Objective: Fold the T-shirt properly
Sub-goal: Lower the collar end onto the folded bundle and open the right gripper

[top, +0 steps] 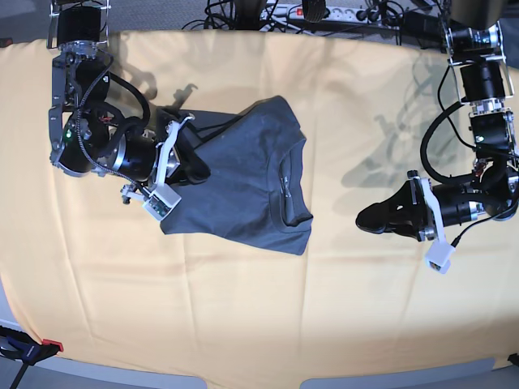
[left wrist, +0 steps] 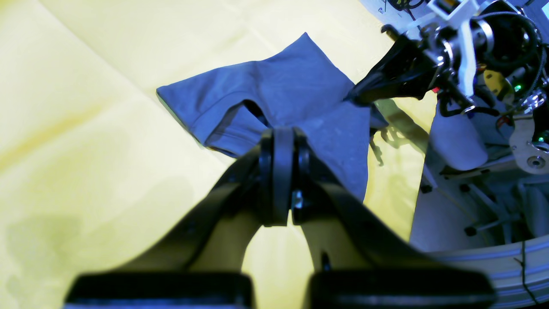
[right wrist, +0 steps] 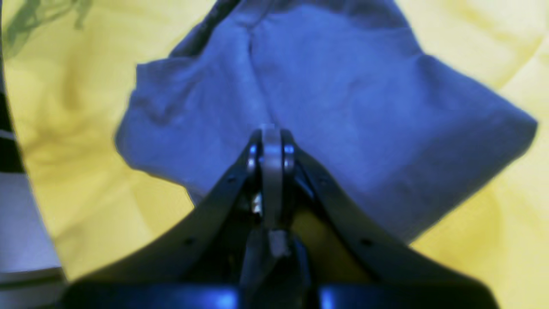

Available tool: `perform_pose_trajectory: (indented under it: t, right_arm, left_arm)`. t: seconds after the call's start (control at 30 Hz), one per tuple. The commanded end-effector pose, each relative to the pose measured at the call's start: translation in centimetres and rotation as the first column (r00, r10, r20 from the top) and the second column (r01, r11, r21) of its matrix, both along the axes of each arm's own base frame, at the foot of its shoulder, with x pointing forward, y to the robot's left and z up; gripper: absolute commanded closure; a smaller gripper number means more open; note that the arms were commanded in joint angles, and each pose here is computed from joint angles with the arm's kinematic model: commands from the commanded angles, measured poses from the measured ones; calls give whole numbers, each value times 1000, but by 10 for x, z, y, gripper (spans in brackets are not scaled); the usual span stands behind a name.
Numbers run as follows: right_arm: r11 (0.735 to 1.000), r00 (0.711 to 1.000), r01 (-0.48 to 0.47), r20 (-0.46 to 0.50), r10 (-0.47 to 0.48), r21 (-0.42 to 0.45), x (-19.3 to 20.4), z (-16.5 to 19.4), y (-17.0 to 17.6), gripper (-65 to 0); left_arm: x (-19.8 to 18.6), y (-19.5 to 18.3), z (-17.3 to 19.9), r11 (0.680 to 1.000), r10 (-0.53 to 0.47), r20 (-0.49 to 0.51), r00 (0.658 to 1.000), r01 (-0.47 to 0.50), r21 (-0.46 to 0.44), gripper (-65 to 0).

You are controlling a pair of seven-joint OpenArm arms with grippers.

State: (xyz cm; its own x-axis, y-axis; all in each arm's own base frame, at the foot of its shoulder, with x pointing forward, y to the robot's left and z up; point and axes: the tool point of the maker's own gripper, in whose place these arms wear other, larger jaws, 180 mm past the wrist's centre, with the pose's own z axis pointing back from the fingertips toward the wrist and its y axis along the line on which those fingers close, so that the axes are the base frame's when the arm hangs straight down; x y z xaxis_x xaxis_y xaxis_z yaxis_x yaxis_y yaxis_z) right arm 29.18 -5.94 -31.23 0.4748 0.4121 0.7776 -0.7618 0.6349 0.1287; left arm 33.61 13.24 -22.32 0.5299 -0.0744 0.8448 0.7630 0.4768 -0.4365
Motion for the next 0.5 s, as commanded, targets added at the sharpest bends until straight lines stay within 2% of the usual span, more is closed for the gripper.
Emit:
perform_pose_trajectory:
  t: [0.0,0.1,0.27,0.37,0.47]
  right_arm:
    - [1000,998,10,54,-9,-19,9,9,-5,0]
    - [997,997,37,77,-31,-70,13,4,-13,0]
    - [997,999,32,28,-30,-67,-2,-9,-12,0]
    - [1000,999,1,-45,0,13,-22,-14,0,0]
    - [988,989,-50,-133,70,149,-45,-9,22,0]
  left_arm:
    - [5,4,18,1000,5,48,999,-5,-16,0]
    - [5,4,18,1000,5,48,999,-5,-16,0]
    - [5,4,18,1000,5,48,999,-5,-16,0]
    - [5,4,18,1000,5,48,999,-5,-16,0]
    - [5,3,18,1000,5,48,999,-5,-17,0]
